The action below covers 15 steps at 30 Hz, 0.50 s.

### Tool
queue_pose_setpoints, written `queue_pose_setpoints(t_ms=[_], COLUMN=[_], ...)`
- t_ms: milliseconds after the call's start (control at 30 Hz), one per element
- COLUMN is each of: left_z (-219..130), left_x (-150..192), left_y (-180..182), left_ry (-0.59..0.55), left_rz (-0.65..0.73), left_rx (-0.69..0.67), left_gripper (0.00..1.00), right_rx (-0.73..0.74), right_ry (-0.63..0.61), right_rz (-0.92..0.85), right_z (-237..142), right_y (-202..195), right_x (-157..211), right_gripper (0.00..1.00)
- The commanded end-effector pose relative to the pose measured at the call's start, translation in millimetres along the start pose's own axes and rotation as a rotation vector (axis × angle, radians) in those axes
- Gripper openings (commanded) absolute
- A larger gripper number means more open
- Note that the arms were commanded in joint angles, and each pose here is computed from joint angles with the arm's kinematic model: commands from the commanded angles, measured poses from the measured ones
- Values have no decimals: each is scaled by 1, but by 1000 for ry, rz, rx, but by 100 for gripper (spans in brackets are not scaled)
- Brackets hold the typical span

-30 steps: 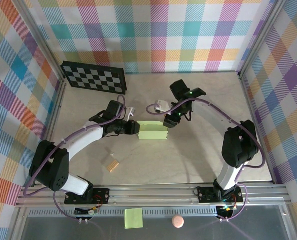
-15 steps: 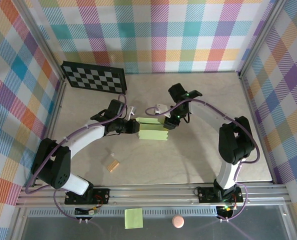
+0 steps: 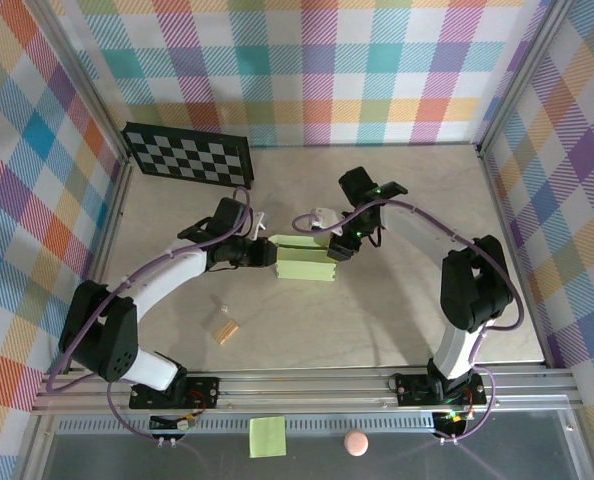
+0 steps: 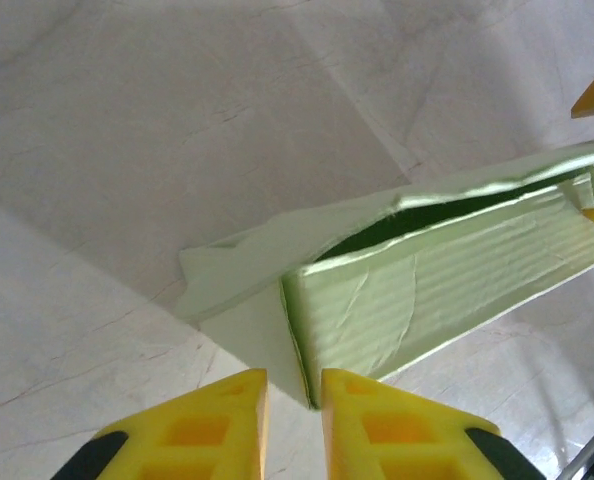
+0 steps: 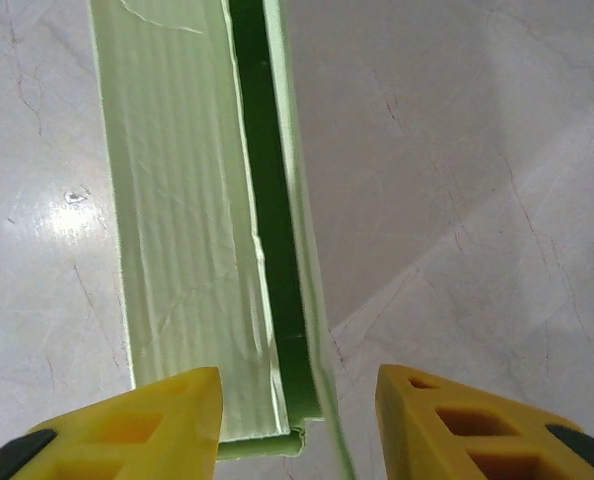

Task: Fold the paper box

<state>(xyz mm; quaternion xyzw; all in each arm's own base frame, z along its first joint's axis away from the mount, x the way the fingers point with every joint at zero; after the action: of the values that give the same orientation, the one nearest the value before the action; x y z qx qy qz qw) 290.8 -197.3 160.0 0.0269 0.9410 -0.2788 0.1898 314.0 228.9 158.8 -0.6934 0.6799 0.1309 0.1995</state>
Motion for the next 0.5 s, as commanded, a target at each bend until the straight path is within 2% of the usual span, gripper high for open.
queue_pose_setpoints(t_ms=[0,233,400,467], left_z=[-32,-56,-62,-61], left_x=[-11,-30,-49,-49], left_y=[-13,-40,-67,-79], left_ry=[-59,-107,-141,-107], left_rz=[73,332,530,644], left_rx=[-23,34,129,201], left_gripper=[27,35,50,54], right_rx=[16,78,185,222], right_ry=[-77,-182,-283,-308], right_rz=[-2,33,145,168], right_z=[-22,-50,-73,-78], right_y=[6,7,6,11], right_x=[-13,-24,-26,-23], right_gripper=[47,54,58,58])
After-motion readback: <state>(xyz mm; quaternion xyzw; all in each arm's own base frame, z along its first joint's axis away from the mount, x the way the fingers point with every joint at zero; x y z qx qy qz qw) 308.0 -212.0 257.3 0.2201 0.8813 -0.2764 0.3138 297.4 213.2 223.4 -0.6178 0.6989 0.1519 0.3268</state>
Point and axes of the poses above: each hand's point on the last joint's axis, 136 mm out from that joint toward the fingers, its own z axis out along the fingers, its own y axis along the line the jaws close on, x = y × z, the point moved 4 cm from there along -z, back along the fingers, and after that the axes turned 9 degrees about -z, right-handed, at the moved point
